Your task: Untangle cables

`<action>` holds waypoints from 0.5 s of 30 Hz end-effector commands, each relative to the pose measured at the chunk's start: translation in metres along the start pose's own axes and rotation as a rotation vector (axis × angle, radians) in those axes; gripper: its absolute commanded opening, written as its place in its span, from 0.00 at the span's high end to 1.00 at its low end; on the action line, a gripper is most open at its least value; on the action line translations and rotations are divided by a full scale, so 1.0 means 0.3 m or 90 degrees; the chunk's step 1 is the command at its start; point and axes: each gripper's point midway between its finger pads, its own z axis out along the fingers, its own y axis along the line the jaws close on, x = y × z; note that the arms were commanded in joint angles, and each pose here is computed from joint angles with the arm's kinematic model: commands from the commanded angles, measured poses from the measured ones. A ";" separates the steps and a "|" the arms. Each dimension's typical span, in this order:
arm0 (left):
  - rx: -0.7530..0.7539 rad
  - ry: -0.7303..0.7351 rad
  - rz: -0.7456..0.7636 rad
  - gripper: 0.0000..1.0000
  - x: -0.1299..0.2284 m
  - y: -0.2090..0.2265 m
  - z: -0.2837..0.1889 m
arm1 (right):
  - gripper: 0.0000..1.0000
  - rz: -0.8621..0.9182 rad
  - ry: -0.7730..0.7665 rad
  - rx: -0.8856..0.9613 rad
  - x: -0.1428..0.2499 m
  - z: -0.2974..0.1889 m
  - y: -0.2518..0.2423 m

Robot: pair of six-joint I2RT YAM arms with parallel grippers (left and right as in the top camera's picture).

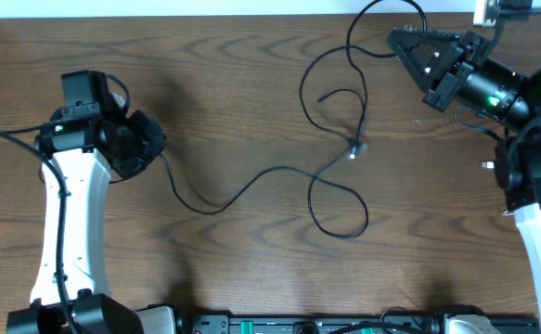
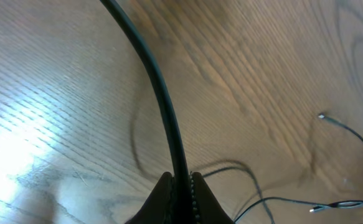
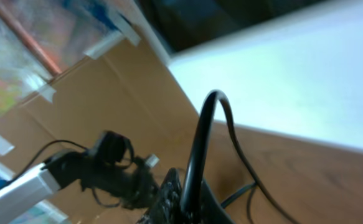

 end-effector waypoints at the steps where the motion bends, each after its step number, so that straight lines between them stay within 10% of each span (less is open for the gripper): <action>1: -0.015 0.017 0.025 0.92 0.020 0.005 0.032 | 0.99 -0.090 -0.012 0.082 -0.060 -0.019 -0.019; 7: -0.017 0.023 0.029 0.92 0.027 0.000 0.042 | 0.99 -0.152 0.032 0.241 -0.108 -0.082 -0.075; 15: -0.058 0.017 0.025 0.92 0.026 0.041 0.040 | 0.99 -0.222 0.025 0.172 -0.217 -0.044 0.041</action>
